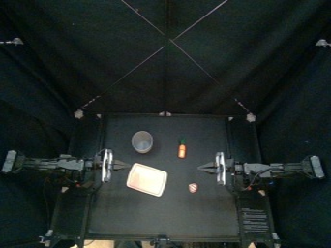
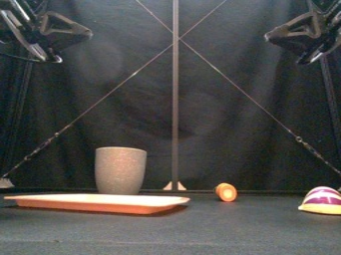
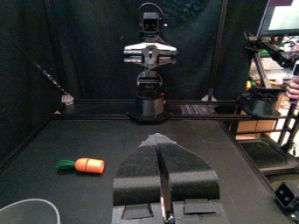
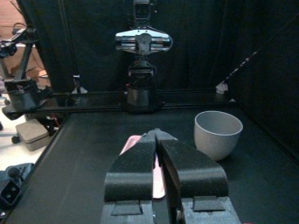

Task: Pick the carrot then place it on the pink plate
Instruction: Pick the carrot

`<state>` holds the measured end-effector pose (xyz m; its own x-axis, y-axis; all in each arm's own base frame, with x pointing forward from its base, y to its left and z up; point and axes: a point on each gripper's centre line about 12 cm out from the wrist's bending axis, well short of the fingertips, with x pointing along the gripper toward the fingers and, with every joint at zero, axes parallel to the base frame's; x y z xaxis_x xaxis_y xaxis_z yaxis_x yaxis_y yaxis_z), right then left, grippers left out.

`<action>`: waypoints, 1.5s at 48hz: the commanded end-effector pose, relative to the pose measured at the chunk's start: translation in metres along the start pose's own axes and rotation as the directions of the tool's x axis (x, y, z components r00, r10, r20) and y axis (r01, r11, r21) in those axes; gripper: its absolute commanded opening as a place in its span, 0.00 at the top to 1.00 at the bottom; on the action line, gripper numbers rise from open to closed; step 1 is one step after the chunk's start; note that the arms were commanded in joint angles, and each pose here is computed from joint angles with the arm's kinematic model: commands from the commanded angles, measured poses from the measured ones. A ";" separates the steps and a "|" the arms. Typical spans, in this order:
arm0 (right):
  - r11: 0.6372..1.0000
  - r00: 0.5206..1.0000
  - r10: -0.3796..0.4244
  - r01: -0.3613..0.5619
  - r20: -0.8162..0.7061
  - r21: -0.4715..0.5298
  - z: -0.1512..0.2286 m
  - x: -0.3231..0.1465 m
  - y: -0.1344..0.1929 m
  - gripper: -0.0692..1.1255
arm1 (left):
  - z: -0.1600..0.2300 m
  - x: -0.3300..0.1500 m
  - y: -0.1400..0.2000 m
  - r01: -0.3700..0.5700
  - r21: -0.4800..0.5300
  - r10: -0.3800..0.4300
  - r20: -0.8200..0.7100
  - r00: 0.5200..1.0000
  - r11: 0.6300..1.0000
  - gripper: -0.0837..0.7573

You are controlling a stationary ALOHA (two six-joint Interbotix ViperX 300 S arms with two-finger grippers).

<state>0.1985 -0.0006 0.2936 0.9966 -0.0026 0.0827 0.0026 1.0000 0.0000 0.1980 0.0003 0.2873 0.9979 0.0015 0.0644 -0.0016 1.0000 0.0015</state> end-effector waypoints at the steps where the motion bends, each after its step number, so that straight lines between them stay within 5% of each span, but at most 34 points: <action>1: 0.999 0.998 -0.042 0.042 -0.040 0.009 -0.010 0.004 -0.008 0.95 | 0.001 -0.004 0.012 -0.062 0.001 0.062 0.026 0.998 0.998 0.90; 8: 0.974 0.974 -0.184 0.199 -0.128 0.112 -0.029 0.013 -0.038 0.92 | 0.001 -0.009 0.014 -0.073 -0.001 0.073 0.041 0.996 0.997 0.95; 21: 0.843 0.896 -0.372 0.435 -0.243 0.317 -0.042 0.041 -0.090 0.91 | 0.002 -0.011 0.014 -0.073 -0.003 0.073 0.048 0.996 0.997 0.95; 32: 0.793 0.825 -0.368 0.519 -0.430 0.318 -0.072 0.073 -0.111 0.76 | 0.002 -0.011 0.013 -0.071 -0.005 0.071 0.049 0.996 0.997 0.95; 40: 0.737 0.733 -0.366 0.604 -0.573 0.303 -0.102 0.083 -0.131 0.42 | 0.003 -0.011 0.013 -0.071 -0.005 0.071 0.051 0.996 0.997 0.95; 49: 0.710 0.692 -0.363 0.639 -0.624 0.296 -0.117 0.095 -0.144 0.05 | 0.002 -0.011 0.013 -0.069 -0.005 0.070 0.048 0.996 0.998 0.95; 72: 0.627 0.540 -0.302 0.733 -0.785 0.263 -0.167 0.099 -0.165 0.09 | 0.003 -0.011 0.013 -0.071 -0.003 0.071 0.051 0.996 0.997 0.95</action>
<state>0.3043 -0.1600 0.1269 0.5862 -0.2905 -0.7563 0.7138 0.6267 0.3125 0.1861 0.0136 0.2812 0.9934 0.0727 0.0889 -0.0724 0.9974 -0.0061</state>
